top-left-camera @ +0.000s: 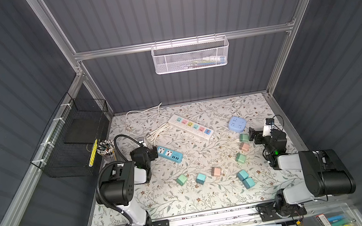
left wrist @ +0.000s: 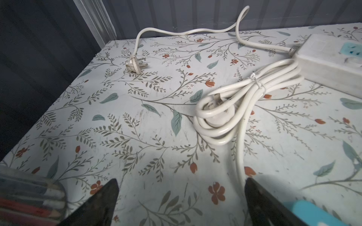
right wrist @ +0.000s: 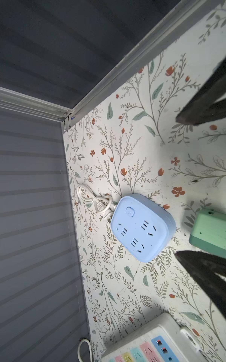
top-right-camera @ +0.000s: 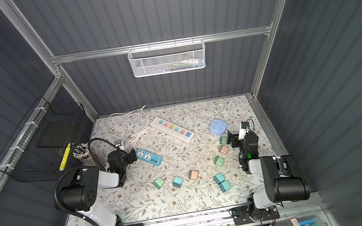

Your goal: Insert the plug

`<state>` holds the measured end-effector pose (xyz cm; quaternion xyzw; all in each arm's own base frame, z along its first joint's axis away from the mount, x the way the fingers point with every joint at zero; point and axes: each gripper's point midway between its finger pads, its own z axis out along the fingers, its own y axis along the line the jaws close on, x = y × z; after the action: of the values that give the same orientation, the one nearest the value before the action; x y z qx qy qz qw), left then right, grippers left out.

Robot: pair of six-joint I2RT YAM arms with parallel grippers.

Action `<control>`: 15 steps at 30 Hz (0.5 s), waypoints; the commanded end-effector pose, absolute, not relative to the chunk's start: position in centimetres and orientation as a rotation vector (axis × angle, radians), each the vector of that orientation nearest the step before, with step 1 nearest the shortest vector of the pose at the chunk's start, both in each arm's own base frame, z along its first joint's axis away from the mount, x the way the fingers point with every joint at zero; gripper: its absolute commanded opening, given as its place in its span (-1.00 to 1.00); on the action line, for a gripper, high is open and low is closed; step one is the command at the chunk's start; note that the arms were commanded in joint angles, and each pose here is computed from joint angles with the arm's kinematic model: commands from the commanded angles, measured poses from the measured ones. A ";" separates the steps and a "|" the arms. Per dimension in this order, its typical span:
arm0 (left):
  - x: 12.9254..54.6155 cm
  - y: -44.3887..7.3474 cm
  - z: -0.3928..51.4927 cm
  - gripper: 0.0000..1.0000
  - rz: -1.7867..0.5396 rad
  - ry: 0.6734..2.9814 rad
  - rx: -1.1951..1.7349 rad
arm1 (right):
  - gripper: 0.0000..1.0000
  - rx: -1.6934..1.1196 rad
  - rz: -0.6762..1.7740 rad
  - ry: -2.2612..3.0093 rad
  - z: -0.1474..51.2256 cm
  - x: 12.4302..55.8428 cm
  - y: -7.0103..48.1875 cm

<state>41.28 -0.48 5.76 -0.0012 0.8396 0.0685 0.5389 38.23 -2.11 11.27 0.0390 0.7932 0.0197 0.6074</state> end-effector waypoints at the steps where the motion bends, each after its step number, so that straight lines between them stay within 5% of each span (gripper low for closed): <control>1: 41.7 -0.6 6.4 1.00 0.136 1.982 -0.012 | 0.98 0.078 0.049 1.818 12.0 38.7 -2.1; 15: 41.7 -0.6 6.4 1.00 0.136 1.981 -0.012 | 0.98 0.079 0.049 1.820 11.9 38.7 -2.1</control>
<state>41.27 -0.55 5.69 -0.0006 0.8404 0.0650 0.5381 38.23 -2.11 11.27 0.0390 0.7932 0.0197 0.6074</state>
